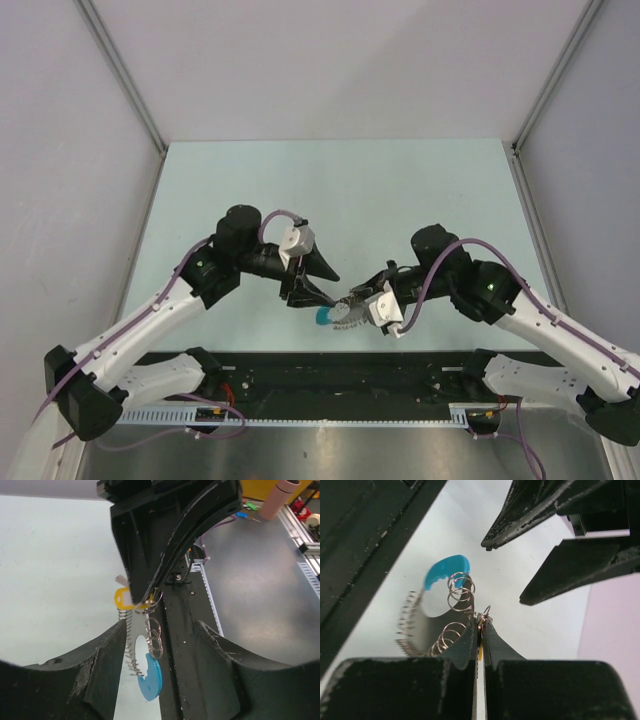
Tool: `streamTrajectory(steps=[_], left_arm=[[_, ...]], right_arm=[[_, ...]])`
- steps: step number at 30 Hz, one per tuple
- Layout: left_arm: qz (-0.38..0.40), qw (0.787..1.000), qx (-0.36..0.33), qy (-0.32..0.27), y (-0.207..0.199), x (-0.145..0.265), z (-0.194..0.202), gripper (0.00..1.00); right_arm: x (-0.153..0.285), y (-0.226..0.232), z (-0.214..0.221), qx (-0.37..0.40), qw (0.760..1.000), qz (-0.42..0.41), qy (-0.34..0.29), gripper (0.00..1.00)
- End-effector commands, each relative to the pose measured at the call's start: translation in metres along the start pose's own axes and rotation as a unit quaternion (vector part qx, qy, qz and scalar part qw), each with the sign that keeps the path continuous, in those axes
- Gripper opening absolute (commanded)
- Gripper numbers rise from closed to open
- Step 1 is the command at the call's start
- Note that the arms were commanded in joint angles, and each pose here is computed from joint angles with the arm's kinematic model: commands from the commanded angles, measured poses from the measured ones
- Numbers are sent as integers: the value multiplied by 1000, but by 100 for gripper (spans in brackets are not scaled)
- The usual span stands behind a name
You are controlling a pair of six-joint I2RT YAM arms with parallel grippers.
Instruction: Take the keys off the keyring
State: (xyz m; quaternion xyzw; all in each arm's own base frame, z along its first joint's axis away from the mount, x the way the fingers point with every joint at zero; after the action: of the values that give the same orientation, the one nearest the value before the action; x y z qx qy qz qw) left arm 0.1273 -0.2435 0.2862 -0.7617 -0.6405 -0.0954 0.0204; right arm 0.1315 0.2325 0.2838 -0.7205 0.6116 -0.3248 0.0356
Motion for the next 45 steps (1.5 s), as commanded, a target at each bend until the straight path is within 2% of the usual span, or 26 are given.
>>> streamTrajectory(steps=[1,10,13,31,37,45], left_arm=[[56,997,-42,-34,1,-4,-21,61],[81,996,-37,-19,11,-13,-10,58],[74,996,-41,-18,13,-13,-9,57],[92,994,-46,-39,16,-16,-21,56],[119,990,-38,-60,9,-16,-25,50],[135,987,-34,-79,6,-16,-32,35]], right_arm=[[13,-29,-30,129,990,57,-13,0],[23,-44,-39,211,971,108,19,0],[26,-45,-44,222,968,116,13,0],[27,-31,-58,230,968,93,-28,0],[27,-30,-58,228,969,92,-31,0],[24,-29,-55,222,971,89,-29,0]])
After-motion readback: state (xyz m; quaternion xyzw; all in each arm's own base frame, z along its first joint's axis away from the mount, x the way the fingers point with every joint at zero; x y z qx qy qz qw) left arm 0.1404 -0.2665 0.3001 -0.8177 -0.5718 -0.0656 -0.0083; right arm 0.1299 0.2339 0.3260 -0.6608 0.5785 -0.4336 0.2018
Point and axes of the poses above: each gripper's point midway between its finger pads, its own x axis back along the fingers, its own y axis along the line the jaws close on, z = x × y, the point moved 5 cm from there along x, back along the fingers, and after that the axes turned 15 degrees about -x, right-handed, at the moved point
